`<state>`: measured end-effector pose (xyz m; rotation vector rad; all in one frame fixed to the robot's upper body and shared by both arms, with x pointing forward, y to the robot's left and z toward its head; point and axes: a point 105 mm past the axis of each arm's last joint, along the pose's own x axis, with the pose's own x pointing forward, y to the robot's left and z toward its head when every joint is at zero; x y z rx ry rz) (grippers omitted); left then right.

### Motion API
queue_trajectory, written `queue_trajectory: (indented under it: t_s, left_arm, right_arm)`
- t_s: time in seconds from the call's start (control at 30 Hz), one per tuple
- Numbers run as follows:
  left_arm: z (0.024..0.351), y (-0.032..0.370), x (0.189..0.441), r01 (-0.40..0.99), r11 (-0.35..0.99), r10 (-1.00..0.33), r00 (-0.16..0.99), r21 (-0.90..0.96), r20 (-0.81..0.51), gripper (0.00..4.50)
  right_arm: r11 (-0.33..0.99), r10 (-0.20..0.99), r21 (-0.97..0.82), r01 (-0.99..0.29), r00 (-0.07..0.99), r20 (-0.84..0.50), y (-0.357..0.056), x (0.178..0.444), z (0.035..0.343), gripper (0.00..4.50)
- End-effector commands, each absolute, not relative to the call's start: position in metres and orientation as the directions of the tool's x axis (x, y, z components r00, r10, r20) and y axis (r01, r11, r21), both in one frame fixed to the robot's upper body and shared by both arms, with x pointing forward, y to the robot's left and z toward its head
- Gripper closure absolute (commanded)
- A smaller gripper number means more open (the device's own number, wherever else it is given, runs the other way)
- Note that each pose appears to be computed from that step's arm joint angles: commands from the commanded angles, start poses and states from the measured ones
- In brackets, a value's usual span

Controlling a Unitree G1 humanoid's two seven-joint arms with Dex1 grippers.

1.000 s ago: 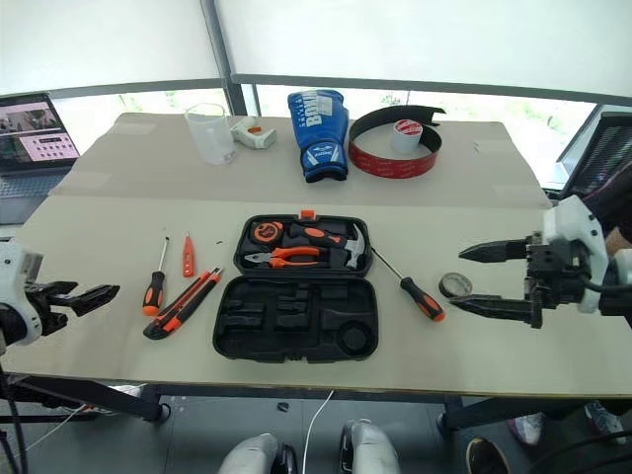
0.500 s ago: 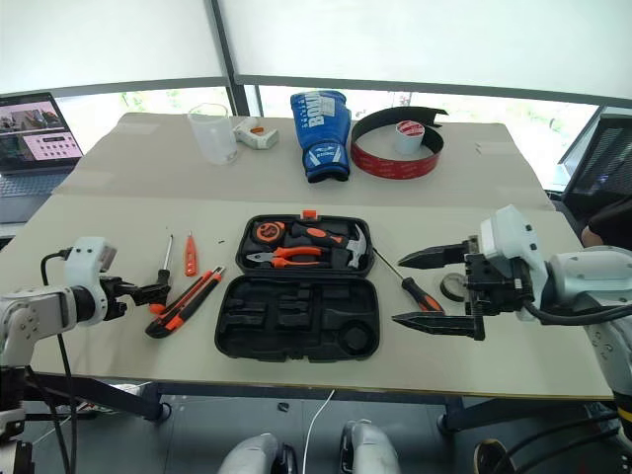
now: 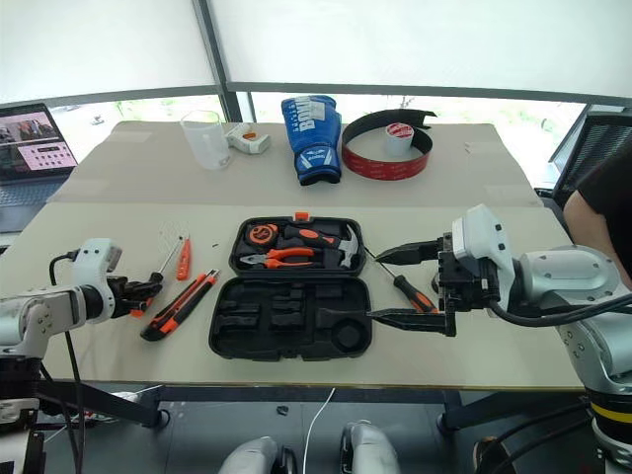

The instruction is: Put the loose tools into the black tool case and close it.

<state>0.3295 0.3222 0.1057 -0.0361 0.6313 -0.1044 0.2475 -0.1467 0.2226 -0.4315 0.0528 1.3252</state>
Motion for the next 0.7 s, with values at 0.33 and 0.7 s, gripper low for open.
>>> queue_trajectory:
  t_s: [0.33, 0.7]
  left_arm:
    - [0.223, 0.226, 0.339, 0.789, 0.528, -0.695, 0.614, 0.314, -0.374, 3.69]
    - [0.161, 0.134, 0.341, 0.956, -0.063, -0.750, 0.145, 0.288, -0.645, 3.69]
  right_arm:
    - [0.240, 0.891, -0.296, -0.925, 0.331, -0.311, -0.158, 0.246, 0.223, 0.00]
    - [0.311, 0.861, -0.291, -0.905, 0.398, -0.317, -0.165, 0.236, 0.216, 0.00]
